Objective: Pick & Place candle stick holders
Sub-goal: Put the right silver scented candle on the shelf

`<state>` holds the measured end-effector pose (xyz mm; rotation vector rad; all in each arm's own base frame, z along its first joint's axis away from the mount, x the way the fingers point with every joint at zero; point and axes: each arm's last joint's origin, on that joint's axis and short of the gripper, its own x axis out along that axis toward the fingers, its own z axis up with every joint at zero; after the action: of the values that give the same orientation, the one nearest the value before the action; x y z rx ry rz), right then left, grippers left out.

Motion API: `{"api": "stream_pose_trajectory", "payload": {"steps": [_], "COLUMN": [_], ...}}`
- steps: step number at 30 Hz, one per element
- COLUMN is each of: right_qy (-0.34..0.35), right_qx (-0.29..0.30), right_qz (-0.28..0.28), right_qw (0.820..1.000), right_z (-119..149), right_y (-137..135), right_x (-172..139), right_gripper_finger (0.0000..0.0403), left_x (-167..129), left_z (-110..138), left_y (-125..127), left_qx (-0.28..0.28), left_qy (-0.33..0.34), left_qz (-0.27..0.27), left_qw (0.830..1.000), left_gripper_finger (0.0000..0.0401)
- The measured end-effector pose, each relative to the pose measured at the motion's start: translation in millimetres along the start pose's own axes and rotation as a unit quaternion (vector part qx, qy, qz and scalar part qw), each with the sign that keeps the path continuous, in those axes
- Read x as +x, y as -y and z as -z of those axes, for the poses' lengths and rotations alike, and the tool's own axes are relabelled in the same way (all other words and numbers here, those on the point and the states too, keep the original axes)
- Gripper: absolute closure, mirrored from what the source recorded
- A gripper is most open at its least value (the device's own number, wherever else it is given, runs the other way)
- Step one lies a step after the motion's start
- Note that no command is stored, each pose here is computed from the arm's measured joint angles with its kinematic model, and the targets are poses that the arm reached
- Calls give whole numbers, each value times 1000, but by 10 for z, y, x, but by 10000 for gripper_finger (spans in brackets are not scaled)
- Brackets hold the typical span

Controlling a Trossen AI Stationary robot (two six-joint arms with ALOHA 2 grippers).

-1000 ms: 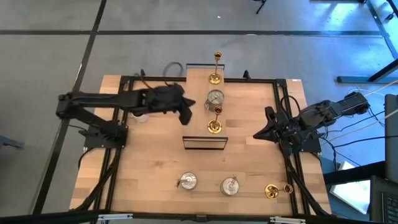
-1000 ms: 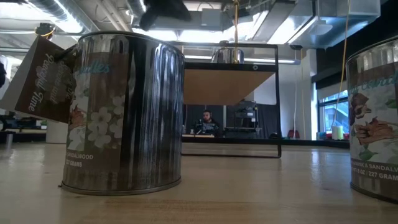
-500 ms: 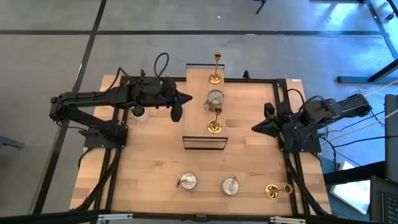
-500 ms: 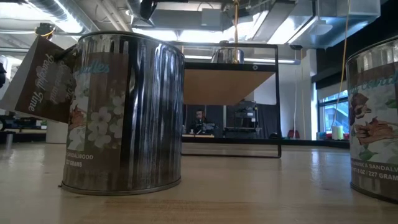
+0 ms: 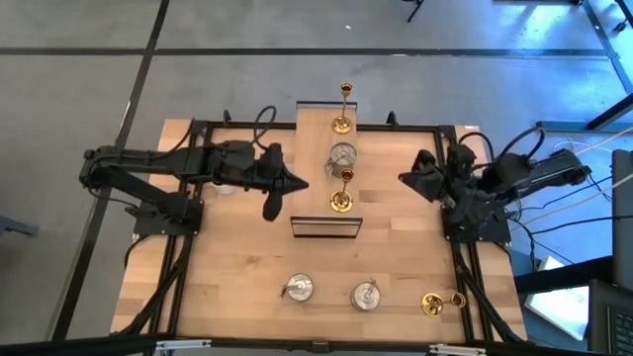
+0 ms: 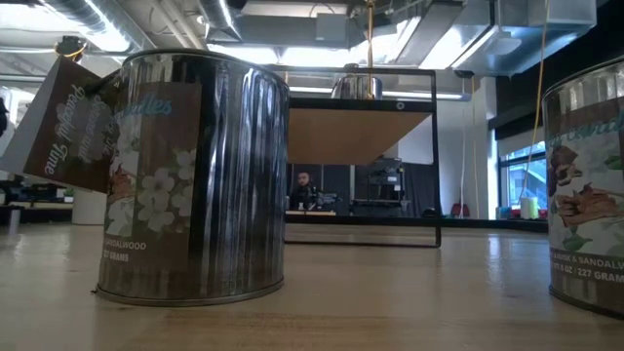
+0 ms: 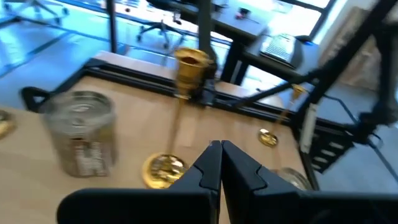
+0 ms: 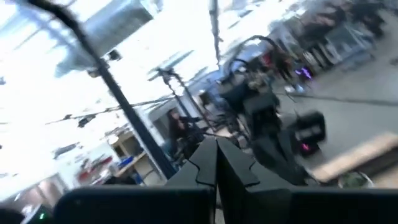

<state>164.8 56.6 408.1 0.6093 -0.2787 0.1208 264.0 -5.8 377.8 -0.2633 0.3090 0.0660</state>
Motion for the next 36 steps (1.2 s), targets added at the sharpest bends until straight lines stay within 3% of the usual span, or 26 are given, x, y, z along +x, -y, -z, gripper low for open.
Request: {"api": "stream_pose_trajectory", "payload": {"steps": [12, 16, 22, 28, 33, 36], "right_qy": [-68, -132, -264, -327, -387, -415], "right_qx": [8, 62, 173, 222, 310, 318], "right_qz": [-119, -123, -60, 5, 103, 153], "right_qw": [991, 982, 947, 918, 862, 839], "right_z": [436, 654, 919, 1050, 1149, 1201], "right_y": [-77, -122, -144, -107, 16, 85], "right_x": [402, 482, 410, 329, 255, 196], "right_gripper_finger": [400, 396, 365, 339, 315, 296], "left_x": [-55, -75, -105, -119, -118, -119], "left_z": [127, 188, 290, 325, 334, 342], "left_y": [417, 485, 551, 591, 581, 577], "left_qx": [6, 9, 14, 22, 24, 28], "left_qy": [-20, -39, -76, -80, -82, -85], "left_qz": [73, 74, 70, 56, 44, 41], "left_qw": [997, 996, 994, 995, 995, 995], "left_gripper_finger": [400, 400, 400, 400, 400, 400]}}
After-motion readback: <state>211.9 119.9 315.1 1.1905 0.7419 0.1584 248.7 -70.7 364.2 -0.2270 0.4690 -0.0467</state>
